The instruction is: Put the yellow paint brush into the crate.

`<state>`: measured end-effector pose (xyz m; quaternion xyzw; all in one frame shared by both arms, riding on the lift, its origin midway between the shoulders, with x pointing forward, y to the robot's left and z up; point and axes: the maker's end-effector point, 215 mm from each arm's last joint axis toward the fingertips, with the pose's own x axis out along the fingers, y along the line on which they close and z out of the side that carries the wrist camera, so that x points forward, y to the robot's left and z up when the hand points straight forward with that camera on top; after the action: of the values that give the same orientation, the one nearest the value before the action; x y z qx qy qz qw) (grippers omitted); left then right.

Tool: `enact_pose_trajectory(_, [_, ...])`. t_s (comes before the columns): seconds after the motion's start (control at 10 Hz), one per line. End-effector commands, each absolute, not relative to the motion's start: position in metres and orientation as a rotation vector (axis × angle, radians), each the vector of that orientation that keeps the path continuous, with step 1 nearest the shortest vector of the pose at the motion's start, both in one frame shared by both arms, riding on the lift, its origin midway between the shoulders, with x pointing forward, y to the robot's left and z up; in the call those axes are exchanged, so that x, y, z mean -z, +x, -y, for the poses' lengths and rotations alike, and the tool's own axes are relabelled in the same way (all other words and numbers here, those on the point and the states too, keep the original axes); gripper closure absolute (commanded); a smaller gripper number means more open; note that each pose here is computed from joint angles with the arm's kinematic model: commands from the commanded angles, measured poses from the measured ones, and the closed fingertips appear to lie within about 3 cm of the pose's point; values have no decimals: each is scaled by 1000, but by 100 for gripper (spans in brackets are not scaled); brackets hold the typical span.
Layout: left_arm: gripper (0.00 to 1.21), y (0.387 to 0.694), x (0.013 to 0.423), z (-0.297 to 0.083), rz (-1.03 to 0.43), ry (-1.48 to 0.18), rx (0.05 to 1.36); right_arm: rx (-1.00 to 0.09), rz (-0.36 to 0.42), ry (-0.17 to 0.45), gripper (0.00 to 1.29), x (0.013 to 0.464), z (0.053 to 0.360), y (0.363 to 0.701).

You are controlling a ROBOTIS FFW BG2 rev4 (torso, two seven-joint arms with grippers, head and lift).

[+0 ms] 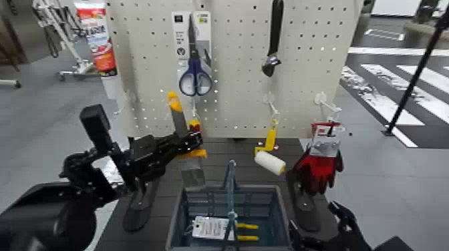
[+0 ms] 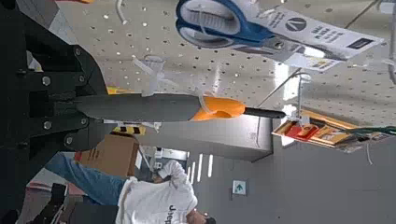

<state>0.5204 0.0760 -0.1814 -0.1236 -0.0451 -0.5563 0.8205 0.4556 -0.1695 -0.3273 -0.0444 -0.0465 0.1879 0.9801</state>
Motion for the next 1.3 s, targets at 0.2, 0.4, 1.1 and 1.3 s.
enact_pose_trajectory(0.2, [117, 522, 217, -65, 27, -306, 1192, -379, 93, -90, 15, 327, 170, 456])
enact_pose_trajectory(0.4, [117, 523, 244, -61, -23, -337, 1193, -380, 95, -90, 15, 327, 170, 455])
enact_pose_trajectory(1.1, [0, 526, 320, -62, -188, -342, 1154, -381, 98, -85, 15, 326, 169, 457])
enact_pose_trajectory(1.3, [0, 529, 318, -65, -178, -338, 1150, -383, 98, -85, 15, 326, 168, 457])
